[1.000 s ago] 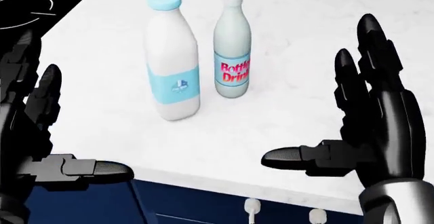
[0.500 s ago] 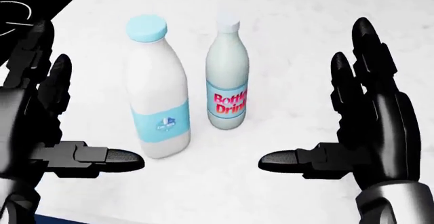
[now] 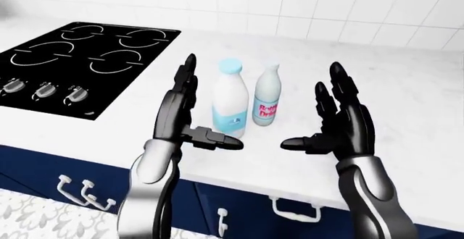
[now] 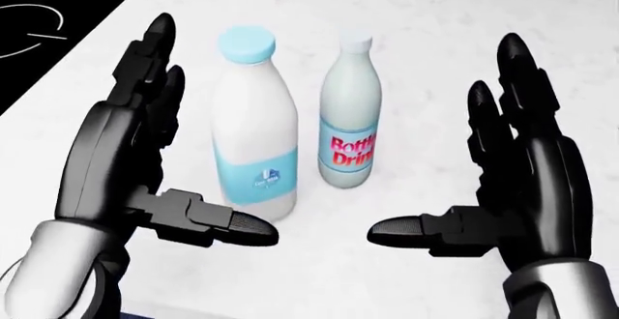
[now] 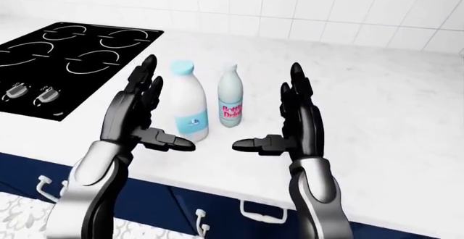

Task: Move the drinks to the dining counter.

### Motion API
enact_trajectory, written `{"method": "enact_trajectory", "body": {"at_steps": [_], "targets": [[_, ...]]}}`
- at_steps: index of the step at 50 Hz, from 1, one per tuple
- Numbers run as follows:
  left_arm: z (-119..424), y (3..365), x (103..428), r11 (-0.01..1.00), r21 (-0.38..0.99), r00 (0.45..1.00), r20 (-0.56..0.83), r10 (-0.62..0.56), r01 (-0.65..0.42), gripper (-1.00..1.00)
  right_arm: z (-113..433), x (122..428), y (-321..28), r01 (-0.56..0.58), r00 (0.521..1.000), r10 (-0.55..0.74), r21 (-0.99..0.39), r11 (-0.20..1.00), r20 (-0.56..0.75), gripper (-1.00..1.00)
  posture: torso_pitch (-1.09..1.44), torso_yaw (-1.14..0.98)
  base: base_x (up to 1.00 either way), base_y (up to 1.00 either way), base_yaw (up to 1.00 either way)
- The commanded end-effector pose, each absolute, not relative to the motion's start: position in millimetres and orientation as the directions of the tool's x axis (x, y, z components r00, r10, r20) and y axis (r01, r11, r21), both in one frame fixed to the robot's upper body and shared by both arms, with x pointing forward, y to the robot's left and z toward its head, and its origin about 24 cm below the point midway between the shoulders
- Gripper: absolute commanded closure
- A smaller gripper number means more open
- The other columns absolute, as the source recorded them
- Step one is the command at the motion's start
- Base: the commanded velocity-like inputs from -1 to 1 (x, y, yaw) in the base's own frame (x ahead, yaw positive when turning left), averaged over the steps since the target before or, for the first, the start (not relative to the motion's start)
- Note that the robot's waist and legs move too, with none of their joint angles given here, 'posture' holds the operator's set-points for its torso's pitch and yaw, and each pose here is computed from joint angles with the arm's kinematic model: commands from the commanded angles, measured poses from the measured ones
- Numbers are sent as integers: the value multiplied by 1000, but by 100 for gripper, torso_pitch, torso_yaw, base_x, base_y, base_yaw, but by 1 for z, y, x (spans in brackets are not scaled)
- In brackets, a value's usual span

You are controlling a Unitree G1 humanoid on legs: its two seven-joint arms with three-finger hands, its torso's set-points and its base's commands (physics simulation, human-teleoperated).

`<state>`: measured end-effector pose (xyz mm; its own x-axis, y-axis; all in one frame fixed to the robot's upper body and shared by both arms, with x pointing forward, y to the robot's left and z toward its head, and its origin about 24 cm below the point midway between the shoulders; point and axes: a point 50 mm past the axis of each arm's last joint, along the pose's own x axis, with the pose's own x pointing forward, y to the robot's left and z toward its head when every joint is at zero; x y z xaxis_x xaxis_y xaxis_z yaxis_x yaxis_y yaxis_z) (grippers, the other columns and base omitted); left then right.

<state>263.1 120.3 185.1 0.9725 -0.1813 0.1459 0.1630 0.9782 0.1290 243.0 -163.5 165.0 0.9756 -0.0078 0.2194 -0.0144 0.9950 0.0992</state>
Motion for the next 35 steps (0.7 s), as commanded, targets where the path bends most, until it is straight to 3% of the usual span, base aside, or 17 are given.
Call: {"method": "enact_trajectory", "body": {"at_steps": [1, 7, 19, 23, 24, 28, 35], "targets": [[199, 118, 261, 976, 148, 956, 223, -189, 158, -100, 180, 239, -163, -24, 953, -6, 95, 995, 302, -100, 0, 0, 0, 0, 0], [200, 108, 264, 970, 159, 953, 215, -214, 182, -95, 180, 239, -162, -27, 953, -4, 97, 995, 302, -100, 0, 0, 0, 0, 0], [190, 96, 278, 961, 172, 954, 170, -245, 216, -51, 180, 239, -161, -32, 953, 1, 97, 995, 303, -100, 0, 0, 0, 0, 0], [188, 100, 277, 965, 164, 957, 171, -233, 206, -1, 181, 238, -160, -33, 953, 3, 95, 995, 303, -100, 0, 0, 0, 0, 0], [188, 102, 276, 966, 160, 958, 173, -228, 201, 27, 180, 238, -160, -33, 953, 4, 94, 995, 302, -100, 0, 0, 0, 0, 0], [187, 108, 275, 974, 142, 962, 184, -202, 178, 100, 178, 239, -159, -35, 954, 5, 92, 995, 301, -100, 0, 0, 0, 0, 0], [190, 115, 271, 982, 114, 963, 208, -173, 152, 100, 178, 238, -158, -38, 953, 9, 91, 995, 301, -100, 0, 0, 0, 0, 0]]}}
